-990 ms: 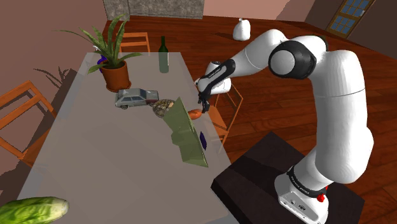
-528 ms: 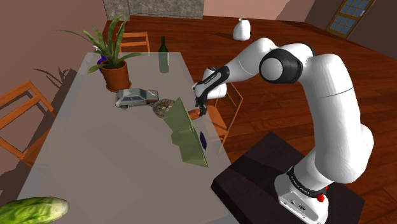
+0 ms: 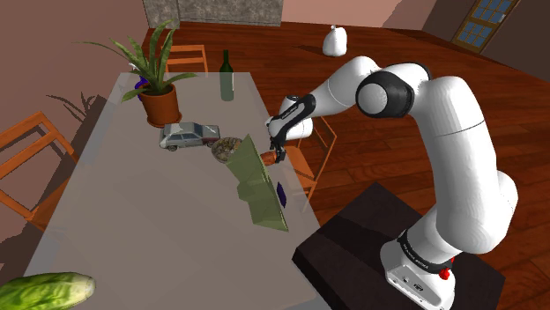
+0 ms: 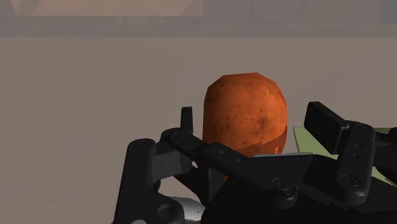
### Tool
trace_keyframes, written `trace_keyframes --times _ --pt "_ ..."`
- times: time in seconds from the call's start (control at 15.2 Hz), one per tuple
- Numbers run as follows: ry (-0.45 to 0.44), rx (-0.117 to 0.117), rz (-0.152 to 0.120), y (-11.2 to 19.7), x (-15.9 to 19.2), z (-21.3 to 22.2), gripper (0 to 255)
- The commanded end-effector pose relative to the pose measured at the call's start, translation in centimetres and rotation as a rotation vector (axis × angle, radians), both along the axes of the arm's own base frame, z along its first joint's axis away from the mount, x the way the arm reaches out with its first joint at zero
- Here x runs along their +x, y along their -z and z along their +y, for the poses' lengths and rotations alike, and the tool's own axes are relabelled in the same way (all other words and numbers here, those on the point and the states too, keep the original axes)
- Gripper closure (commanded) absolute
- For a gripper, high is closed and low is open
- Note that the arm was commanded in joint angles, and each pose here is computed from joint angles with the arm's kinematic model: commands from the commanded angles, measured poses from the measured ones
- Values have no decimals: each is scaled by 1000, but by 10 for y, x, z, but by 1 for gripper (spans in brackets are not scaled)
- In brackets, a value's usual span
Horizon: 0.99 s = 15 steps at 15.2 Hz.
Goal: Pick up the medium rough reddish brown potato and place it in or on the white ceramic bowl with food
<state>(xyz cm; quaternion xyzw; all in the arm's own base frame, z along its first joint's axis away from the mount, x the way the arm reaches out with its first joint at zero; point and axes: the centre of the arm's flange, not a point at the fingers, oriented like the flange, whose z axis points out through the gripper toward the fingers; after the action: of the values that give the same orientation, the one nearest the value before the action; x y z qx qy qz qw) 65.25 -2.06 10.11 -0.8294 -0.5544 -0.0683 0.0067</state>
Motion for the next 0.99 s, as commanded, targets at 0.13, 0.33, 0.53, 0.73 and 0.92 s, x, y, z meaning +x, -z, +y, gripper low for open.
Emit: trace_keyframes --times 0.13,0.33,0.53,0.73,0.92 --pt "0 0 0 0 0 0 255" --pt "0 0 0 0 0 0 255" --pt "0 0 0 0 0 0 255" --pt "0 0 0 -5 0 0 255" --pt "0 0 0 -21 0 0 255"
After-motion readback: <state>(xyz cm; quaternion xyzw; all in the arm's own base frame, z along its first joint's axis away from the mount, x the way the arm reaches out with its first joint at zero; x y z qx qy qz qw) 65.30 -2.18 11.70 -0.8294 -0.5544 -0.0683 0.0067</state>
